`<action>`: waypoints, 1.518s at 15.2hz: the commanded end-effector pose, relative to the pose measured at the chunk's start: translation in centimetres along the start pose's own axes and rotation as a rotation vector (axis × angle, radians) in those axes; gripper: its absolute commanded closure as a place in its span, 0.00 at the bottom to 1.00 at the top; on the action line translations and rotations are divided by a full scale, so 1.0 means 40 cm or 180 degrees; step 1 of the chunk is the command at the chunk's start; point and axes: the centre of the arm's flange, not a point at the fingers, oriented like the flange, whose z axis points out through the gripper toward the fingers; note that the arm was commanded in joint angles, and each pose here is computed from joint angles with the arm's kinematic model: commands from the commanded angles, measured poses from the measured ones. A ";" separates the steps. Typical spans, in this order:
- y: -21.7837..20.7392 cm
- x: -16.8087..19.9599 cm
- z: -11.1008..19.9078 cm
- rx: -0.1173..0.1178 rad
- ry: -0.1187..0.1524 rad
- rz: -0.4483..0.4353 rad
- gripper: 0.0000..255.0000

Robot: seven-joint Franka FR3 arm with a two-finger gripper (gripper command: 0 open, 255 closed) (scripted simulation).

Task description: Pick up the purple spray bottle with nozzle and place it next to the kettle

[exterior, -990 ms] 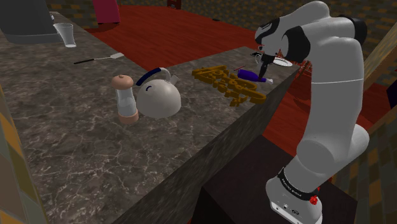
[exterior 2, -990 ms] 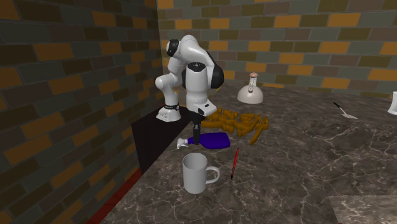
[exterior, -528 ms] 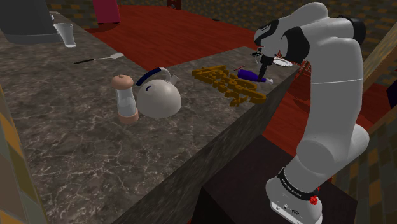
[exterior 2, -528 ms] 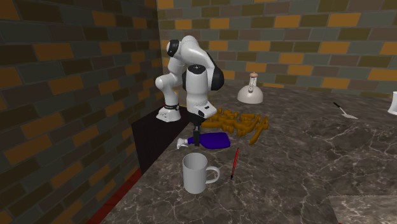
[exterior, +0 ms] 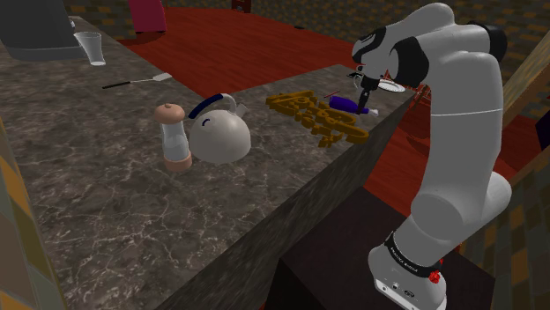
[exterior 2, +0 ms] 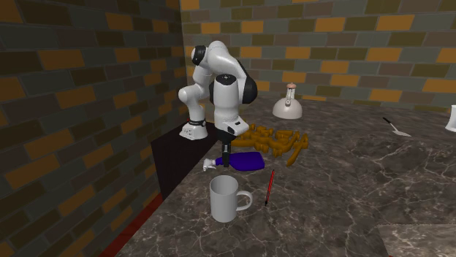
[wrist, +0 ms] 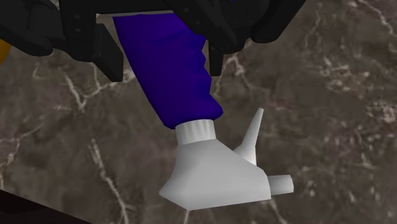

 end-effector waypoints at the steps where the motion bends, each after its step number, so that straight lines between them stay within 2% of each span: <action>1: 0.000 0.001 0.000 0.0001 0.0000 -0.0001 1.00; 4: 0.000 0.001 0.000 0.0000 0.0001 -0.0001 1.00; 23: -0.021 0.001 -0.250 0.0000 0.0001 -0.0001 1.00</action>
